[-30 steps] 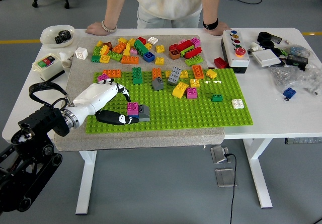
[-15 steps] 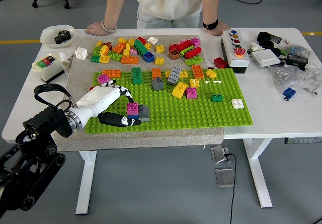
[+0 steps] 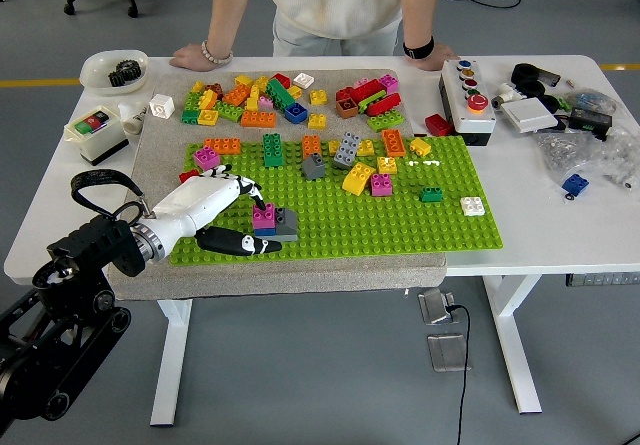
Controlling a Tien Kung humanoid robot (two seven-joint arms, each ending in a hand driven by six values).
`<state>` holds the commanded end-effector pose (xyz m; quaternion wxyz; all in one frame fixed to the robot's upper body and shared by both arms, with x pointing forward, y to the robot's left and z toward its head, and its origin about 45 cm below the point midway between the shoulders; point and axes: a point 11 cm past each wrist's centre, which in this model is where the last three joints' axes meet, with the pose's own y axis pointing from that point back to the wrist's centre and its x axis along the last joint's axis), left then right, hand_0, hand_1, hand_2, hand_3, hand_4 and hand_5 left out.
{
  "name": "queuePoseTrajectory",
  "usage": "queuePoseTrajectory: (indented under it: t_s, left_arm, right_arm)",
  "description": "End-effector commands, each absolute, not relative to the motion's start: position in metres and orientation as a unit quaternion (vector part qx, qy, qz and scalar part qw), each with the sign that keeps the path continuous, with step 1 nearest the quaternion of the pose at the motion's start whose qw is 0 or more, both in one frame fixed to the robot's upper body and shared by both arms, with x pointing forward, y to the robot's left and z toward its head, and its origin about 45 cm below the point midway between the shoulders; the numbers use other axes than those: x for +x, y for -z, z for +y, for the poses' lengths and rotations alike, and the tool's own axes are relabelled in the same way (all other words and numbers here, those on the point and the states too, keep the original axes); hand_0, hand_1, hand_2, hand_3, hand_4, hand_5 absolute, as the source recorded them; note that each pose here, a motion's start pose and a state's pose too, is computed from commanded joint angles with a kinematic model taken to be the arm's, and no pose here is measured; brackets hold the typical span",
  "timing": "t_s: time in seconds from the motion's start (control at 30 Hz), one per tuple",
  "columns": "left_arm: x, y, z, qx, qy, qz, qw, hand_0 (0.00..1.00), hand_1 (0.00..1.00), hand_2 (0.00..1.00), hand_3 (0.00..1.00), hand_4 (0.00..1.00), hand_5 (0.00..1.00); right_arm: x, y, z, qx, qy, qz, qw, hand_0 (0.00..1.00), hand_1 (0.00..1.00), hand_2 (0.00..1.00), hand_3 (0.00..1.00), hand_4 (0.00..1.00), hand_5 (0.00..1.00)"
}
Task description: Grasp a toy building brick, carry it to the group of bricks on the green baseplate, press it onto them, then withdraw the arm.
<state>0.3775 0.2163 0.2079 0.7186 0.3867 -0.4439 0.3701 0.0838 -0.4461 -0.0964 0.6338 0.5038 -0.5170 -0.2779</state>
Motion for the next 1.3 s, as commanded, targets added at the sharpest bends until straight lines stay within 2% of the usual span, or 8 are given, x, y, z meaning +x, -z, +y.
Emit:
queuePoseTrajectory:
  t_s: [1.3]
  left_arm:
    - [0.375,-0.188,0.213,0.408,-0.349,-0.423,0.73,0.998,0.891,0.861,0.638,0.998,0.759]
  right_arm:
    - [0.085,0.096,-0.447,0.503,0.278,-0.519,0.633,0.74,0.642,0.691,0.557,0.813,0.501]
